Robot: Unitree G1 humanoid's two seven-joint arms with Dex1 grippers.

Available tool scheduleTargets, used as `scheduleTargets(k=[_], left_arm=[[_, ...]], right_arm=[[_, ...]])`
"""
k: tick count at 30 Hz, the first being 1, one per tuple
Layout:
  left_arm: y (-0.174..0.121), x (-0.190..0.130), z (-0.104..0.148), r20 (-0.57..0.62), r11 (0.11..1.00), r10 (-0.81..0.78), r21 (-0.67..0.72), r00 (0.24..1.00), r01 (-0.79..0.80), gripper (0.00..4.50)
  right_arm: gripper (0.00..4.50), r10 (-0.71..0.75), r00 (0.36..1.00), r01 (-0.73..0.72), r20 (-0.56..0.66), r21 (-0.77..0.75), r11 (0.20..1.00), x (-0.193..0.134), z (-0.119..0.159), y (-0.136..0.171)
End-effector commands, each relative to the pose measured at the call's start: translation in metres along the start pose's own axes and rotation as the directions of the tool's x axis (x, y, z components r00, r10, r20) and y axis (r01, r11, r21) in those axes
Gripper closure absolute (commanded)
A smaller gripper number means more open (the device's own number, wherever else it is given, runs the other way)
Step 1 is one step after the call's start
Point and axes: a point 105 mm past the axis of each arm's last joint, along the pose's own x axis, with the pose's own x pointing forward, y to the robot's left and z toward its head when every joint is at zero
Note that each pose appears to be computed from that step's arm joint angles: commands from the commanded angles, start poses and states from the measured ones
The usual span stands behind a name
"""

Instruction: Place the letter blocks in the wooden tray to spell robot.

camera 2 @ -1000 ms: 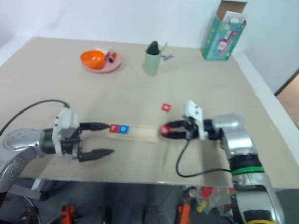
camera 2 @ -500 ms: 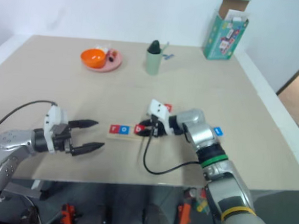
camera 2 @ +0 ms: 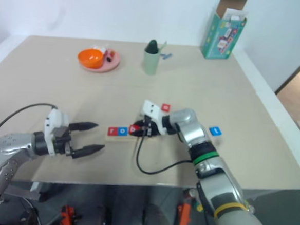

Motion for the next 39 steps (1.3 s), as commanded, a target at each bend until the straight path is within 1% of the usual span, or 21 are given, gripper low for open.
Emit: scheduleTargets(k=[1,6,13,23,25,27,31,32,34,37,39], left_arm=[[-0.002,0.0,0.009,0.014,0.999,-0.002,0.053,1.0,0.002,0.0],[-0.001,0.0,0.01,0.015,0.999,-0.002,0.053,1.0,0.001,0.0],[-0.001,0.003,0.01,0.014,0.999,-0.006,0.052,1.0,0.006,0.0],[-0.001,0.005,0.01,0.013,0.998,-0.007,0.055,1.0,0.006,0.0],[-0.001,0.005,0.01,0.014,0.998,-0.007,0.056,1.0,0.006,0.0],[-0.001,0.005,0.011,0.014,0.998,-0.008,0.059,1.0,0.007,0.0],[-0.001,0.005,0.011,0.011,0.998,-0.012,0.061,1.0,0.011,0.0],[-0.001,0.005,0.011,0.01,0.998,-0.012,0.061,1.0,0.011,0.0],[-0.001,0.005,0.011,0.008,0.998,-0.011,0.062,1.0,0.01,0.0],[-0.001,0.005,0.012,0.017,0.998,-0.001,0.062,1.0,0.0,0.0],[-0.002,0.005,0.016,0.036,0.999,-0.002,0.051,0.999,0.0,0.0]], right_arm=[[3.29,0.0,1.0,0.001,0.018,-0.051,0.999,-0.002,0.012,-0.003],[3.29,0.02,1.0,-0.019,0.009,-0.088,0.996,-0.003,0.011,-0.001],[3.29,0.034,0.999,-0.032,0.015,-0.115,0.993,0.0,0.016,-0.001],[3.29,0.085,0.996,-0.084,-0.002,-0.116,0.99,0.002,0.013,0.004],[2.26,0.092,0.996,-0.091,-0.001,-0.117,0.989,0.001,0.013,0.005],[1.56,0.106,0.994,-0.106,-0.005,-0.115,0.988,0.0,0.013,0.006],[0.15,0.092,0.996,-0.09,0.015,-0.113,0.99,-0.001,0.016,0.004],[0.02,0.09,0.996,-0.088,0.018,-0.111,0.99,-0.001,0.016,0.004],[0.02,0.064,0.997,-0.058,0.05,-0.112,0.992,-0.004,0.022,0.0],[0.02,-0.053,0.986,0.06,0.156,-0.039,0.997,-0.013,0.044,-0.018],[0.02,-0.186,0.963,0.181,0.194,0.043,0.983,-0.022,0.054,-0.035]])
